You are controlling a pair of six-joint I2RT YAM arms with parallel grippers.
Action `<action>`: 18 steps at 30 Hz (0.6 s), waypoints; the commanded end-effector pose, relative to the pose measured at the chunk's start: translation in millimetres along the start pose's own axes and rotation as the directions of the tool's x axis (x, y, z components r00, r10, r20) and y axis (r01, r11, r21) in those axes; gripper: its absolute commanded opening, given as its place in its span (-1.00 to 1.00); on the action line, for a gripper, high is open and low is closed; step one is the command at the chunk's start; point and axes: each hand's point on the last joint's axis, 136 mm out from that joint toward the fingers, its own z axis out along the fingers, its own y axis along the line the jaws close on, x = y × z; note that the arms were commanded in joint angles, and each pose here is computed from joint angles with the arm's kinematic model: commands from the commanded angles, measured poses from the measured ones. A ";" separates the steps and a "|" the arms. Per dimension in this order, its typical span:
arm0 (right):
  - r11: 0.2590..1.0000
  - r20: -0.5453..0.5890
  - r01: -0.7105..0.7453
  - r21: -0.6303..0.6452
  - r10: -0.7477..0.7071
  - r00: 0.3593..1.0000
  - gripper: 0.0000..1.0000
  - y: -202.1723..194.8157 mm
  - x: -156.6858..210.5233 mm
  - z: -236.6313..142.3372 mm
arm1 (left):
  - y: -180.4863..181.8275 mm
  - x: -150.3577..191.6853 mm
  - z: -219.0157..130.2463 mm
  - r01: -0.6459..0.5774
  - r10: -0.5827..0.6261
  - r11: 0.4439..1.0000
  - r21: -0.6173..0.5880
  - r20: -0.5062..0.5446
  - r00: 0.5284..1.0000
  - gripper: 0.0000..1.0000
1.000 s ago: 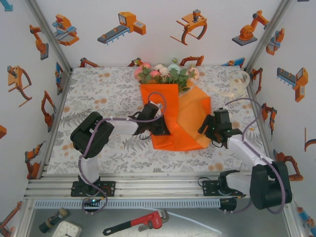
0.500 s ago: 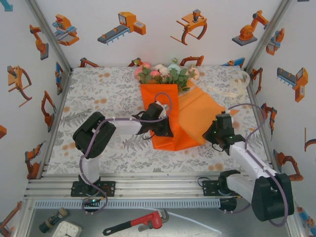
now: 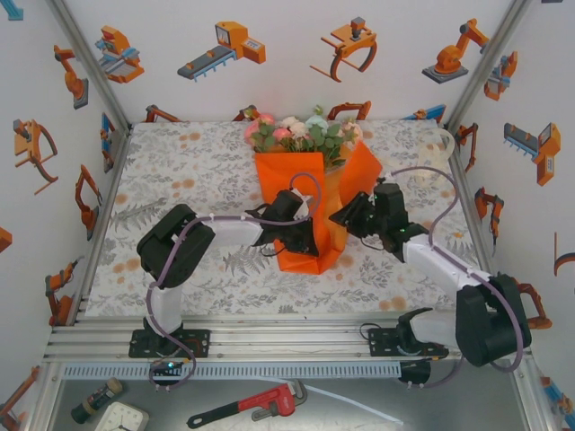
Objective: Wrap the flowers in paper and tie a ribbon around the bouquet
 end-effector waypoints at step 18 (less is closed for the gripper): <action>0.949 -0.011 0.101 -0.298 -0.109 0.994 -0.97 77.4 4.1 30.7 | 7.3 1.8 4.3 0.031 -0.031 0.999 0.019 0.001 1.000 -0.56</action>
